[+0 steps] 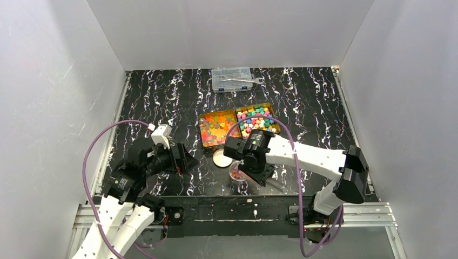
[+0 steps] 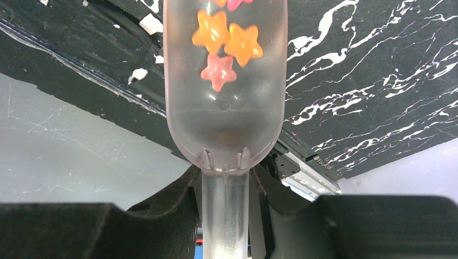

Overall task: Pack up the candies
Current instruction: Place the fake candies in the packing bottle.

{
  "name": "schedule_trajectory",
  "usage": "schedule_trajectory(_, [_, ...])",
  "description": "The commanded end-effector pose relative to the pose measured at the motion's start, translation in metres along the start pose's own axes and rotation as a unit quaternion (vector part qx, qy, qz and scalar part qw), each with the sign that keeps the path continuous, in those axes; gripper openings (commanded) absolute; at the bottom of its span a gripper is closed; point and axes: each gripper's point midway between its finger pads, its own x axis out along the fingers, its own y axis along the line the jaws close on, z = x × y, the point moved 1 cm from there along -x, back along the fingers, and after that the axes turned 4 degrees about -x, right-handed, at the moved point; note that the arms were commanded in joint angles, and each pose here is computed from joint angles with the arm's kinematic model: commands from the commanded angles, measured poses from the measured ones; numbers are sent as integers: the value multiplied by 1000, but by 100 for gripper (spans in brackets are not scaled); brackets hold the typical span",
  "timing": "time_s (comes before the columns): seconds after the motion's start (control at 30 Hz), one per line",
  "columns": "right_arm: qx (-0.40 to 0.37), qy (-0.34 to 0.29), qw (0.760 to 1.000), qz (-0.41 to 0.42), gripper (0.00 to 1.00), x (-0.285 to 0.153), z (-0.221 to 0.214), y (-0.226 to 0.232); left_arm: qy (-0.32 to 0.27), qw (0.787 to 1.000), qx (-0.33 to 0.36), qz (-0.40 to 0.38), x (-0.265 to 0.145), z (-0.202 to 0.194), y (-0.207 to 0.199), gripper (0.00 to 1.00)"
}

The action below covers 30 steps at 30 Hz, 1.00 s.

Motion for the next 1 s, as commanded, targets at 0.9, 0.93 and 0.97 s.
schedule_trajectory(0.9, [17, -80, 997, -6, 1, -47, 42, -27, 18, 1000, 11, -23, 3, -7, -5, 98])
schedule_trajectory(0.93, [14, -79, 997, -12, 1, -46, 49, -28, 17, 1000, 10, -23, 3, -6, -5, 98])
schedule_trajectory(0.97, [10, -81, 997, -18, 1, -46, 54, -30, 17, 1000, 11, -22, 3, -6, -5, 98])
